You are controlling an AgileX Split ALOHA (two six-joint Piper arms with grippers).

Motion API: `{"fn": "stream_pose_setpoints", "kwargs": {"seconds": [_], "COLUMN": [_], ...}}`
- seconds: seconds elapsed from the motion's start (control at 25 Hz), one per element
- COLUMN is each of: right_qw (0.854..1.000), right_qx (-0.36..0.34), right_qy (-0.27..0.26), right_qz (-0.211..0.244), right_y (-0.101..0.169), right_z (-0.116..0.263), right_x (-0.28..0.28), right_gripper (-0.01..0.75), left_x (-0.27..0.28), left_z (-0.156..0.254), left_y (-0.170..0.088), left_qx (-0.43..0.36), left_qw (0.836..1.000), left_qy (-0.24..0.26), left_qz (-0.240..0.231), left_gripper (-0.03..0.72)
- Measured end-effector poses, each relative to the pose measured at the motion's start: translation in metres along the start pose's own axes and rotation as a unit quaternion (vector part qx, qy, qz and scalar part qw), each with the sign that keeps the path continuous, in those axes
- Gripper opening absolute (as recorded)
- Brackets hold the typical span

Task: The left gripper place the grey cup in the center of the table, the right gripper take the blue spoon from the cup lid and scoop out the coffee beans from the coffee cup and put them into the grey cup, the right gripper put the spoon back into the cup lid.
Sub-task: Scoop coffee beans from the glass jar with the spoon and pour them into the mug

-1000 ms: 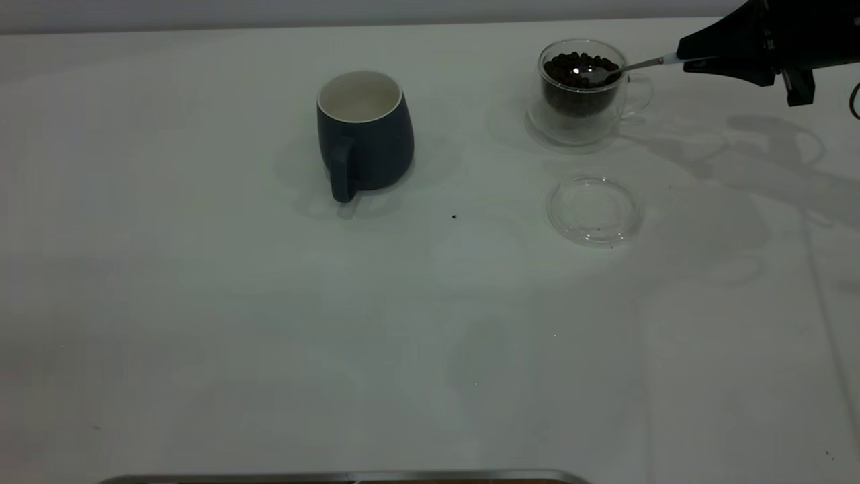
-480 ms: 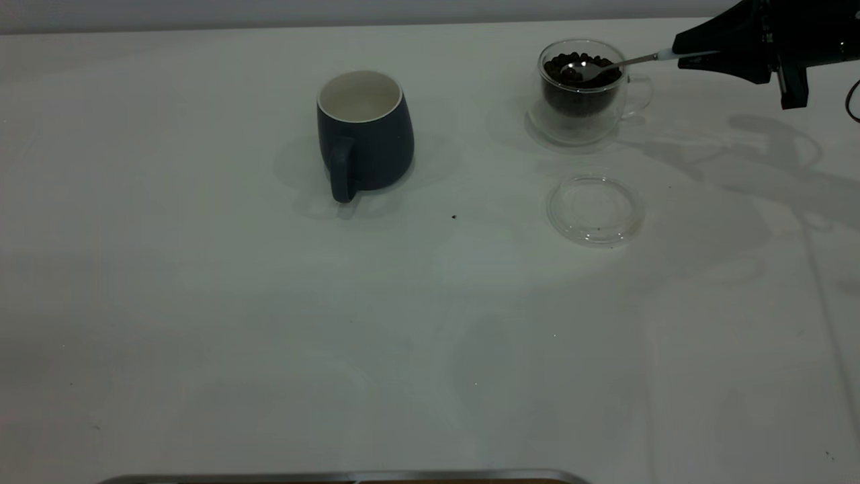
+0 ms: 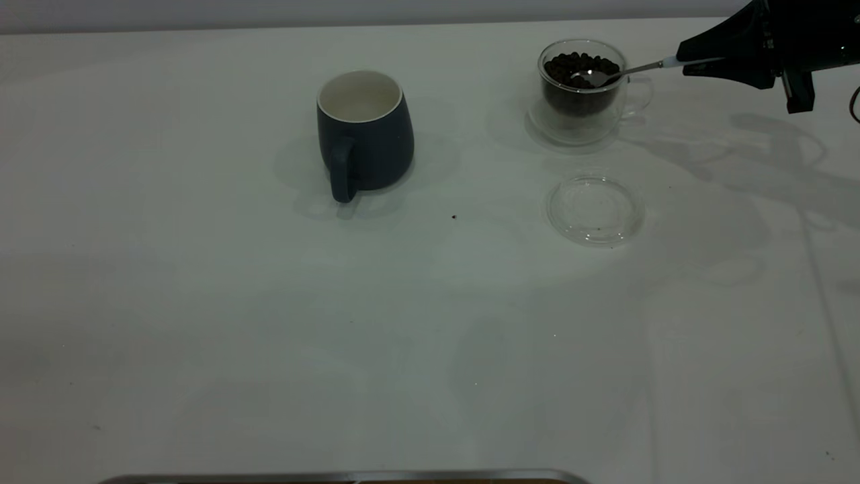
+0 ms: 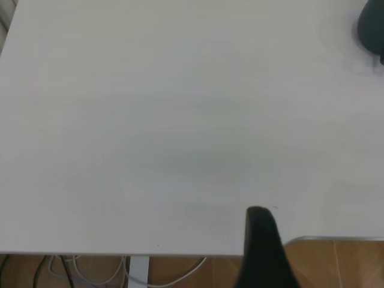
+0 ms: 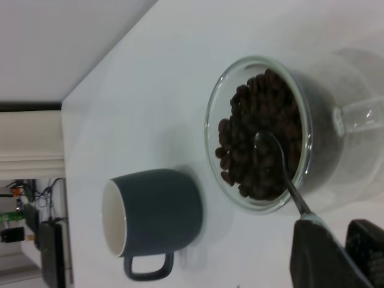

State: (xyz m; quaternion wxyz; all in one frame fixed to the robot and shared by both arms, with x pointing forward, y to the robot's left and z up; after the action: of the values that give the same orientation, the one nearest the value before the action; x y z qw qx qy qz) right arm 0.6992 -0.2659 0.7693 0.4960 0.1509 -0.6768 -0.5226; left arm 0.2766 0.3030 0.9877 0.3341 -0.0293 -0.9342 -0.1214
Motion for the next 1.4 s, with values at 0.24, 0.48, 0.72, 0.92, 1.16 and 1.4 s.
{"fn": "stream_pose_setpoints", "kwargs": {"seconds": [0.24,0.48,0.72,0.92,1.16,1.4], "right_qw": [0.999,0.998,0.998,0.997,0.996,0.994], "right_qx": [-0.033,-0.055,-0.063,-0.070,-0.081,-0.093], "right_qy": [0.017,0.021,0.010,-0.002,-0.007,0.008], "right_qz": [-0.010,-0.012,-0.010,-0.012,-0.026,-0.059], "right_y": [0.003,0.004,0.003,0.002,0.002,0.010], "right_z": [0.005,0.007,0.003,-0.002,-0.008,-0.004], "right_x": [0.000,0.000,0.000,0.003,0.011,0.010], "right_gripper": [0.103,0.103,0.103,0.103,0.103,0.103], "left_x": [0.000,0.000,0.000,0.000,0.000,0.000], "left_z": [0.000,0.000,0.000,0.000,0.000,0.000], "left_y": [0.000,0.000,0.000,0.000,0.000,0.000], "left_qx": [0.000,0.000,0.000,0.000,0.000,-0.001], "left_qw": [1.000,1.000,1.000,1.000,1.000,1.000], "left_qy": [0.000,0.000,0.000,0.000,0.000,0.000], "left_qz": [0.000,0.000,0.000,0.000,0.000,0.000], "left_gripper": [0.567,0.567,0.567,0.567,0.567,0.567]}}
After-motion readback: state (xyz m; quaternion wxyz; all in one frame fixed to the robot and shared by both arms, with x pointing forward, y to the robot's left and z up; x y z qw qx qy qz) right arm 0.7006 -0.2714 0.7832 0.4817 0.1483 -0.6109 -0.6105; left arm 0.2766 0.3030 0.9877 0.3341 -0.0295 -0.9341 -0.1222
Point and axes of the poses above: a point on each arm's last joint axis where the gripper is mounted, x pointing back along that axis away from the gripper, y along the wrist's bending axis when the last joint is at zero, z = x × y, the point moved 7 cm from there along -x, pointing out along that axis toward the gripper, and after that the axes turned 15 degrees about -x, right-handed, at the moved point
